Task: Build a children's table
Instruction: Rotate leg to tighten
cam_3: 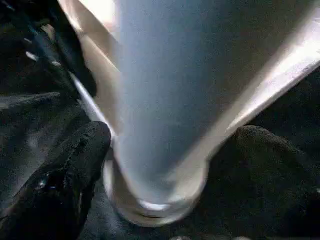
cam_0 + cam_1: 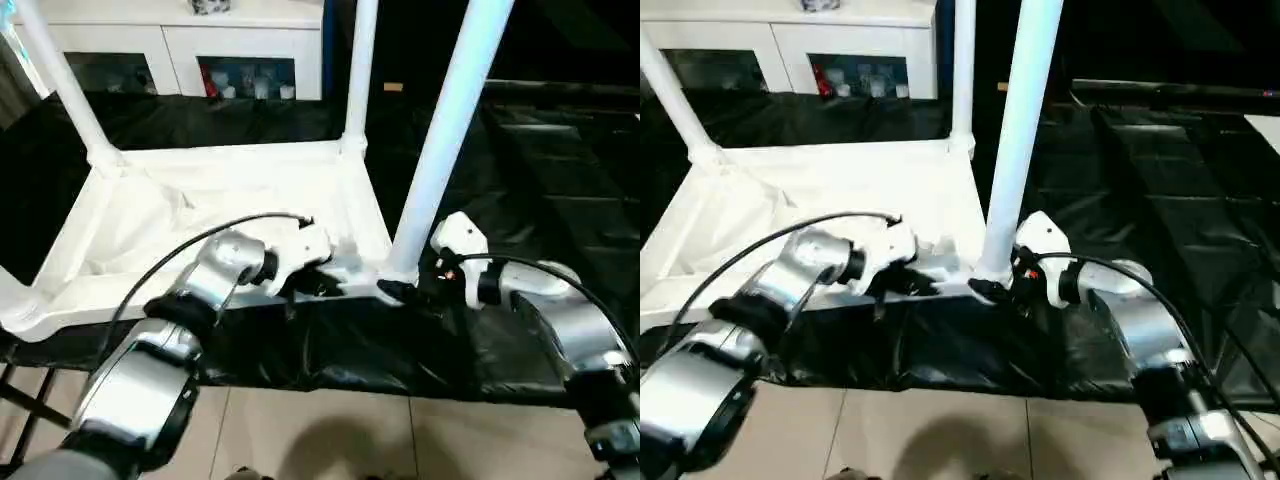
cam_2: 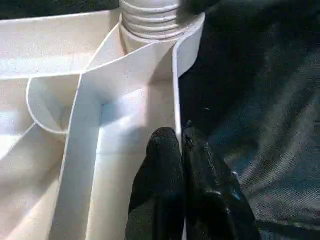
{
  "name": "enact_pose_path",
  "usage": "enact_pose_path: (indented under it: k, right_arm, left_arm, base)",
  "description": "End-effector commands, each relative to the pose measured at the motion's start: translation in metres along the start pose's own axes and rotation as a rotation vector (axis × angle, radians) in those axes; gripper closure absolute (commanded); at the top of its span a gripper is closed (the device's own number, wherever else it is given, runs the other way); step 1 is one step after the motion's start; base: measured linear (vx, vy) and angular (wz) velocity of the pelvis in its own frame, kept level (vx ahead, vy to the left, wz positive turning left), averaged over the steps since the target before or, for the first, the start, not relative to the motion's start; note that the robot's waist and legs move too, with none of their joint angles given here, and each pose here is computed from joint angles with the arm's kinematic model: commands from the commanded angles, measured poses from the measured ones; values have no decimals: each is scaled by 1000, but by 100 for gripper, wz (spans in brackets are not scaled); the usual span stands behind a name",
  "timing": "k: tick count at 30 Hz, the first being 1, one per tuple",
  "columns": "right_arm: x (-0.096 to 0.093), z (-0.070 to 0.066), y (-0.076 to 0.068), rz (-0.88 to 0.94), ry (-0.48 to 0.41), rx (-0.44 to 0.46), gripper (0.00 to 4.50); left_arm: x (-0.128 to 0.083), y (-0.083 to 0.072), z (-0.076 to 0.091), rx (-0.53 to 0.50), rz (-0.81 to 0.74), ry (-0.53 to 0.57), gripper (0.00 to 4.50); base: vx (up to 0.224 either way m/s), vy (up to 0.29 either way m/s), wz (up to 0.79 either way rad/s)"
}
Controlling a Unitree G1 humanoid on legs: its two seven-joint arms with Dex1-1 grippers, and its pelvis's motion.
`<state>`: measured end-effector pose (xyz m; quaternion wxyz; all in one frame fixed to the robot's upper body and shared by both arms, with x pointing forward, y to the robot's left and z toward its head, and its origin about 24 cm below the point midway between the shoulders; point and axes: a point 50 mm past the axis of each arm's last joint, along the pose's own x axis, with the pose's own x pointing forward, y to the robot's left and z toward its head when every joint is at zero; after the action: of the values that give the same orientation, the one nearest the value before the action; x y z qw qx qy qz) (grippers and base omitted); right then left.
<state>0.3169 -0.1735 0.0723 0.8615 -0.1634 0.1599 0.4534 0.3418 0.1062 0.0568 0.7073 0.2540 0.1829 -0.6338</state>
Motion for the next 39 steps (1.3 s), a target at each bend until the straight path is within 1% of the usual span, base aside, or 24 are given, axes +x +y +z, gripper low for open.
enact_pose_path:
  k: [1, 7, 8, 11, 12, 13, 14, 17, 19, 20, 21, 22, 25, 26, 28, 29, 30, 31, 32, 35, 36, 37, 39]
  right_arm:
    - [3, 4, -4, -14, -6, -12, 0]
    - [8, 0, 0, 52, 11, -17, 0]
    - [10, 0, 2, 66, 11, -19, 18]
    - [13, -3, 4, 75, 20, -26, 30]
    - [14, -3, 4, 72, 19, -27, 40]
    - [15, -4, 4, 67, 18, -28, 40]
    - [16, -4, 4, 65, 16, -22, 54]
    - [19, -5, 2, 49, 21, -24, 64]
    - [22, -6, 1, 38, 28, -28, 83]
    - [22, -7, 1, 36, 30, -29, 99]
    - [23, -7, 1, 36, 33, -32, 99]
    - [25, -7, 0, 31, 28, -27, 116]
    - [28, -5, 1, 32, 5, -1, 124]
    - [28, -5, 1, 32, 4, 0, 148]
    - [30, -5, 2, 41, -2, 8, 156]
    - [33, -6, 4, 48, -14, 26, 164]
    - [33, -6, 4, 48, -14, 26, 164]
    - [35, -6, 7, 48, -33, 50, 173]
    - [38, -7, 9, 27, -47, 74, 174]
    - [44, -8, 14, -25, -68, 117, 176]
    - [55, -9, 25, -95, -96, 199, 177]
    - [64, -7, 34, -156, -120, 256, 177]
    - [75, -3, 45, -200, -140, 299, 178]
  left_arm:
    - [2, -12, -18, -29, -72, 72, 449]
    - [2, -9, -16, -62, -33, 46, 449]
    - [2, -8, -15, -66, -29, 44, 450]
    - [3, -9, -15, -71, -27, 37, 450]
    - [3, -9, -15, -69, -29, 37, 450]
    - [3, -10, -15, -61, -33, 36, 450]
    - [3, -10, -15, -63, -34, 34, 450]
    - [3, -9, -15, -63, -27, 35, 450]
    - [2, -9, -15, -62, -23, 39, 450]
    - [2, -9, -15, -61, -23, 40, 450]
    - [2, -9, -15, -61, -23, 42, 450]
    - [1, -8, -15, -61, -21, 44, 450]
    - [0, -7, -14, -62, -22, 43, 450]
    - [0, -7, -14, -62, -22, 43, 450]
    - [-1, -7, -15, -63, -24, 50, 450]
    - [-1, -7, -15, -66, -20, 54, 450]
    - [-1, -7, -15, -66, -20, 54, 450]
    - [1, -6, -14, -73, 0, 53, 450]
    - [5, -5, -13, -80, 37, 51, 450]
    - [14, -5, -8, -100, 83, 35, 450]
    - [29, -7, 0, -128, 137, 1, 450]
    - [42, -9, 9, -146, 163, -30, 450]
    - [55, -12, 20, -166, 183, -67, 450]
  base:
    - [0, 0, 0]
    - [0, 0, 0]
    - [0, 0, 0]
    - [0, 0, 0]
    - [0, 0, 0]
    - [0, 0, 0]
    - [0, 0, 0]
    - [0, 0, 0]
    - [0, 0, 0]
    - [0, 0, 0]
    - [0, 0, 0]
    - [0, 0, 0]
    - [0, 0, 0]
    - [0, 0, 0]
    - [0, 0, 0]
    - [0, 0, 0]
    - [0, 0, 0]
    - [0, 0, 0]
    - [0, 0, 0]
    - [0, 0, 0]
    - [0, 0, 0]
    - [0, 0, 0]
    - [0, 0, 0]
